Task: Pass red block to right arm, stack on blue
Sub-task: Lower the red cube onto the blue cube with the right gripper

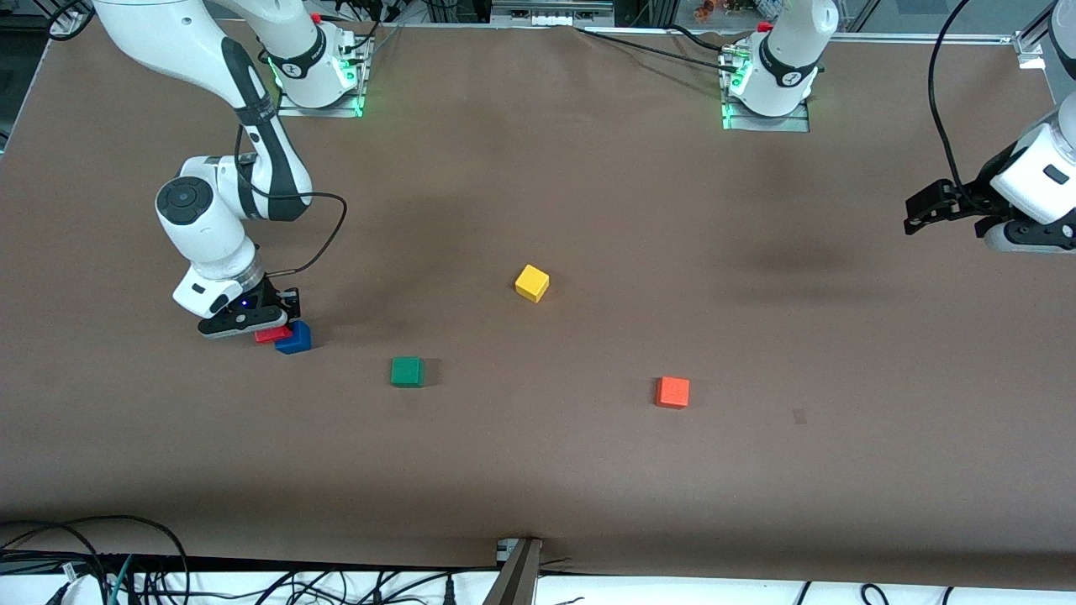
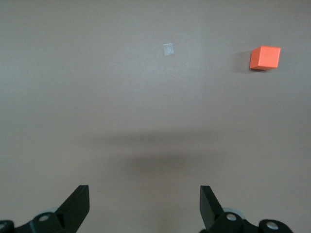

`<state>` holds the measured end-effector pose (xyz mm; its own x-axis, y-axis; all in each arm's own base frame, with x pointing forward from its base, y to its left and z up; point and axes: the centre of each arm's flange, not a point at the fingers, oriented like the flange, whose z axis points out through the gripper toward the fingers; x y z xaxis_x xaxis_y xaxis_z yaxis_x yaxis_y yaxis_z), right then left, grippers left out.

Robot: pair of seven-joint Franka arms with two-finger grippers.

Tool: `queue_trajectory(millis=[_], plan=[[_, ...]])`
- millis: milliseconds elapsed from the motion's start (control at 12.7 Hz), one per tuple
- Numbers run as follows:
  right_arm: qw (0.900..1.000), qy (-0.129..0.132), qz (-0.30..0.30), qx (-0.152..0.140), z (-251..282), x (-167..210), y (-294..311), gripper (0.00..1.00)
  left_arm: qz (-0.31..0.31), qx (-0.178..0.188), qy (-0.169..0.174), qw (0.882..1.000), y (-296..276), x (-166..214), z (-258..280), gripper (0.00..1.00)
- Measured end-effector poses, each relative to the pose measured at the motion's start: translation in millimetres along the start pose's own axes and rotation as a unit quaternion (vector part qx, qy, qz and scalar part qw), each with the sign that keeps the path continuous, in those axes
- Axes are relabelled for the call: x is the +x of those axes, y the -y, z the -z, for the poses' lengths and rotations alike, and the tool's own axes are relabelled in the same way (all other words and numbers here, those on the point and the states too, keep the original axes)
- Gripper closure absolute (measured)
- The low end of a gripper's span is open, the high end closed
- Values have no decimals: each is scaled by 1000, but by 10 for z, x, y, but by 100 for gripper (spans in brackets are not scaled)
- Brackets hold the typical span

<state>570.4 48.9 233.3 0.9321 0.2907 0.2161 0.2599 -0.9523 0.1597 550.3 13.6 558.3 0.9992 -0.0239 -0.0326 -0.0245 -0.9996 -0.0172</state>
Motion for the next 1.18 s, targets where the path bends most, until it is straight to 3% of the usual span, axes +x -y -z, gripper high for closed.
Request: queue_trajectory(millis=[236, 629, 944, 1180], plan=[[1000, -1, -9, 3, 1, 5, 27, 43, 2, 0, -4, 1000, 15, -6, 30, 0], [1000, -2, -14, 5, 3, 5, 31, 43, 2, 2, -31, 1000, 13, -61, 524, 0], [999, -37, -8, 4, 1, -36, 138, 43, -1, 2, -27, 1000, -15, -63, 529, 0], [999, -47, -6, 4, -11, -74, 172, 43, -1, 1, -27, 1000, -10, 50, 499, 0]])
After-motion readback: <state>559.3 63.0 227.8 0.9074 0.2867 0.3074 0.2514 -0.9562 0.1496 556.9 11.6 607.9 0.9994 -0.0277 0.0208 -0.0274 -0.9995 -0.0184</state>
